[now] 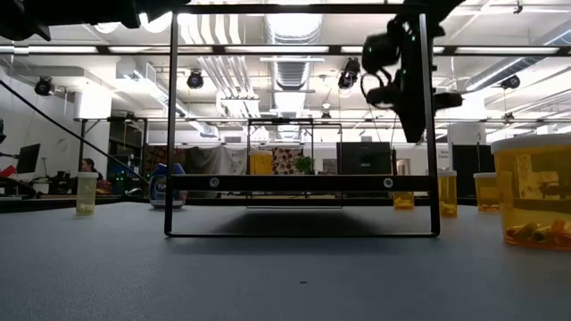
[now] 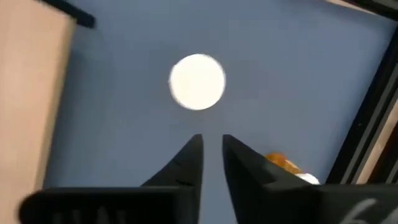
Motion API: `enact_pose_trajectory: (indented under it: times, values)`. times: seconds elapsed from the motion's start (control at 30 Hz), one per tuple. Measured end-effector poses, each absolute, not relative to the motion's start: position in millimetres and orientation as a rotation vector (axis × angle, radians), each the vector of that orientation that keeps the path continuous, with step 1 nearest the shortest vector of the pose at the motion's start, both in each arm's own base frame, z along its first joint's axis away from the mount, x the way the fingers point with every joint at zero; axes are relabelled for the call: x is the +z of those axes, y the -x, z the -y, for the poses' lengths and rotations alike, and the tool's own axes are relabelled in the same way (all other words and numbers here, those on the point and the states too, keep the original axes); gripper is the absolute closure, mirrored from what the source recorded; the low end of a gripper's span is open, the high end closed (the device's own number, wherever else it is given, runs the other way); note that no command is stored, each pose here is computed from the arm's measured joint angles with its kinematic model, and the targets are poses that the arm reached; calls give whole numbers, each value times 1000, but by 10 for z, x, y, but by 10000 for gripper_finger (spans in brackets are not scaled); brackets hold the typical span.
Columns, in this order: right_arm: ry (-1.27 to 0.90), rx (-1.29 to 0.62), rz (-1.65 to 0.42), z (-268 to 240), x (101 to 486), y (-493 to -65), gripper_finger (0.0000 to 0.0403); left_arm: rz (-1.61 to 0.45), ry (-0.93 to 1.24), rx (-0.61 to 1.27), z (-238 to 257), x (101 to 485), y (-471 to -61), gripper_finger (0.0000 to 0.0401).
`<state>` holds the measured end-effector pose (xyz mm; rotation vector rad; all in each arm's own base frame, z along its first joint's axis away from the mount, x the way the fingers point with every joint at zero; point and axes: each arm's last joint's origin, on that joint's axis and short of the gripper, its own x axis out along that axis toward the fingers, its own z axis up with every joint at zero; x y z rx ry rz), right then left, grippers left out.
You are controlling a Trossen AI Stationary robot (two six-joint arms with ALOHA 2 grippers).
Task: Pick and place medicine bottles onto shelf by color
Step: Put the big orange pill bottle on the shelf aligned with the big orange pill bottle
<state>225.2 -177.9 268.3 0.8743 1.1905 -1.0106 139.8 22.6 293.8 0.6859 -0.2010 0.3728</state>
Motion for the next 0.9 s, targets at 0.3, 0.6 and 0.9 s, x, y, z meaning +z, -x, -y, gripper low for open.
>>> enact_pose_trajectory:
  times: [0.3,0.6,0.9]
  values:
    - [-902,-1036,-1232,1952,2421,-2360,182,180,-694,414,-238,2933,-1397,397]
    - [-893,-1027,-1280,2066,2157,-2480,67,178,-694,414,-239,2930,-1399,397]
    - [-878,-1036,-1271,2156,2039,-2523,52,175,-694,414,-240,2925,-1405,397]
